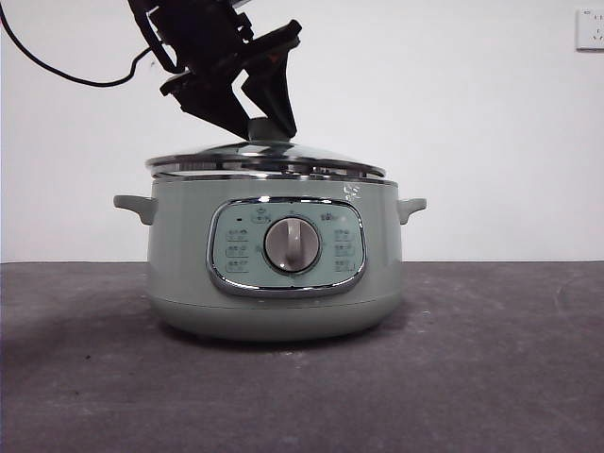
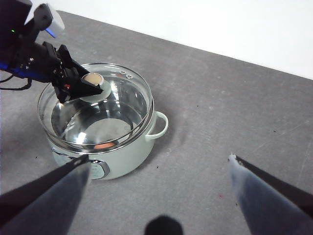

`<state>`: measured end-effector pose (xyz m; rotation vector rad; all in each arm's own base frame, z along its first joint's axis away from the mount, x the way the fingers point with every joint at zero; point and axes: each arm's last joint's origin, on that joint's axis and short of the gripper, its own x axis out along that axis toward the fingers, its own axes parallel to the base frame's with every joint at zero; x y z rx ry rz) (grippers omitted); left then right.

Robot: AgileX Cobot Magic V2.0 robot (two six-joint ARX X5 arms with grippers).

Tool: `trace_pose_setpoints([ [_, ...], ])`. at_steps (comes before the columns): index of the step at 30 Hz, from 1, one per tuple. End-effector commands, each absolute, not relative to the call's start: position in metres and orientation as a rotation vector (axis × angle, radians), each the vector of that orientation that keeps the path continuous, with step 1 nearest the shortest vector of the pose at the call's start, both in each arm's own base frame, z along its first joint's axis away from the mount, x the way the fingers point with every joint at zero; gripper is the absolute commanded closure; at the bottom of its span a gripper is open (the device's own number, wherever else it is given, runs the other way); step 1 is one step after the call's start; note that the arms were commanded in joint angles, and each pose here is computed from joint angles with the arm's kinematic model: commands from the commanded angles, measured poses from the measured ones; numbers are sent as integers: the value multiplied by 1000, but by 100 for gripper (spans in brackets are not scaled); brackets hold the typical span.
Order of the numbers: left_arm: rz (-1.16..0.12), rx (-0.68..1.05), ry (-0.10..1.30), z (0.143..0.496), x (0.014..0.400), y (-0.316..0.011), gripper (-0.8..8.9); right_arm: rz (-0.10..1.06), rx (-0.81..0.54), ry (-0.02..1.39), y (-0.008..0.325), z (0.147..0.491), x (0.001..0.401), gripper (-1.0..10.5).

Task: Pick up the egg,open the lid,put the egg in the pot,close the lid

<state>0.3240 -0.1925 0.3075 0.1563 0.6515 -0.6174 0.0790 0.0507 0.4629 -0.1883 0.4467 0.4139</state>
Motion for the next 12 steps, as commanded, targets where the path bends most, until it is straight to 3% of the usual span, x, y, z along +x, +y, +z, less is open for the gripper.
trace_pose_setpoints([
  [1,-633,147,602,312,326,-197,822,414,-176,439,51,464,79,474],
  [12,-663,154,637,306,317,-213,822,414,-188,444,52,464,81,474],
])
